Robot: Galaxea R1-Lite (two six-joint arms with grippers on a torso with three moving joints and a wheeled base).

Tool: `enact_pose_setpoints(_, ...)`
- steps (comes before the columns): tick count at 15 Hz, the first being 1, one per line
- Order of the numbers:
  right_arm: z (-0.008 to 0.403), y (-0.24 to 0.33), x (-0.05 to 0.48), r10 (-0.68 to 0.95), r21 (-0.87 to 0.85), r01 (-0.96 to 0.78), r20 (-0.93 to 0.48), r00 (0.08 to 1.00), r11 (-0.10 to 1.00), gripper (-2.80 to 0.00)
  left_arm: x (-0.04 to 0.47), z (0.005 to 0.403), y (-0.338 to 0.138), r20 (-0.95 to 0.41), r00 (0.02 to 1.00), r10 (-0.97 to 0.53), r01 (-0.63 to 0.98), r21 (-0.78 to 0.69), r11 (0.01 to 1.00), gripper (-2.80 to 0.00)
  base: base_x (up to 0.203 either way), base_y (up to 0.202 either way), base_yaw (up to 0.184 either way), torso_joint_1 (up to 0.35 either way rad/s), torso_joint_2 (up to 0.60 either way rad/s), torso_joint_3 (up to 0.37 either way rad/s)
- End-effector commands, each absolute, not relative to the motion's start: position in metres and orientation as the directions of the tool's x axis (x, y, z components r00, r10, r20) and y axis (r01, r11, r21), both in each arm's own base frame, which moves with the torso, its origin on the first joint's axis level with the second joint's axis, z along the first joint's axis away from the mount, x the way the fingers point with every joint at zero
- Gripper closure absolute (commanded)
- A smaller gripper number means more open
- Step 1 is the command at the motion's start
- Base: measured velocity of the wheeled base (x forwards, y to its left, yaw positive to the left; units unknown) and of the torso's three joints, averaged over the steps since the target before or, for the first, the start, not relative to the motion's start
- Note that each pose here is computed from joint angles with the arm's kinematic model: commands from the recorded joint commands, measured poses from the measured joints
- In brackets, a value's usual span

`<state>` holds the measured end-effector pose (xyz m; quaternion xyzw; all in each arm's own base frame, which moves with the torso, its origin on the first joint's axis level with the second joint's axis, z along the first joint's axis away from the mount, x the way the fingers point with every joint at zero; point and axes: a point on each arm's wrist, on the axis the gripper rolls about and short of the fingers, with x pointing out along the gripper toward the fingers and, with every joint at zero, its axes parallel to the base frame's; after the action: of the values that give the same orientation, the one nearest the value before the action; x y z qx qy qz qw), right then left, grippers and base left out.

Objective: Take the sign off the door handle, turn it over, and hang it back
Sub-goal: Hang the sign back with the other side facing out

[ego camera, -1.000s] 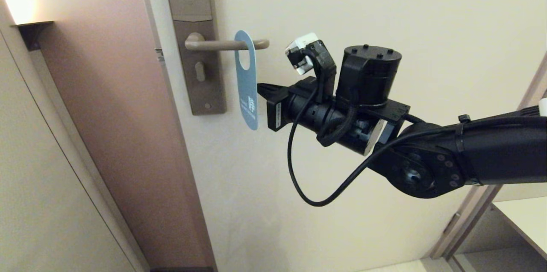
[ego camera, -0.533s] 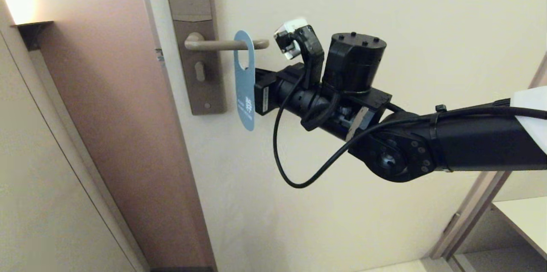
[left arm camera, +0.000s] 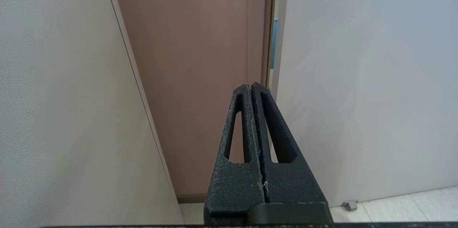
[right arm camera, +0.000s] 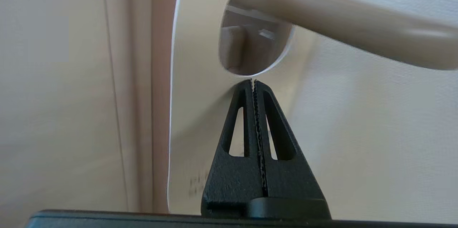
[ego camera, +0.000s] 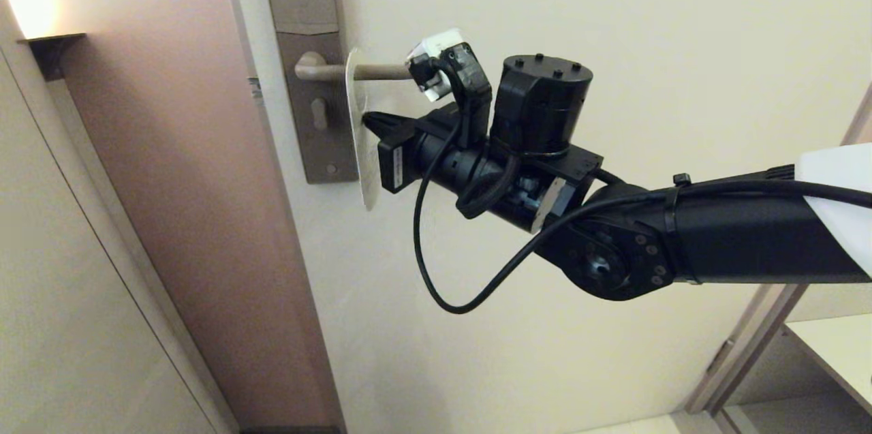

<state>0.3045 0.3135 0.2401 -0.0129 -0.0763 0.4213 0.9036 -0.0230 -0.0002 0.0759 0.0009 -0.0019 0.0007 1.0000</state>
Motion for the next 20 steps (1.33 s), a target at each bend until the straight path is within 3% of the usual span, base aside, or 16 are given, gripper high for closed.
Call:
enact_pose_setpoints(1,0.240,0.320,0.299,0.776,-0.093,-0.771,0.133,0.617,0.630,0.00,-0.023,0.076,0.000,0.003,1.000,0.002,-0.002,0.002,1.000,0.00,0.000,0.000,0.000,0.000,0.00,0.000)
enact_pose_setpoints(9,0.247,0.343,0.272,0.839,-0.100,-0.836,0.155,0.522,0.539,0.00,-0.023,0.076,0.000,0.003,1.000,0.002,-0.002,0.002,1.000,0.00,0.000,0.000,0.000,0.000,0.00,0.000)
enact_pose_setpoints(20,0.268,0.346,0.264,0.828,-0.136,-0.828,0.245,0.504,0.544,0.00,-0.023,0.076,0.000,0.003,1.000,0.002,-0.002,0.002,1.000,0.00,0.000,0.000,0.000,0.000,0.00,0.000)
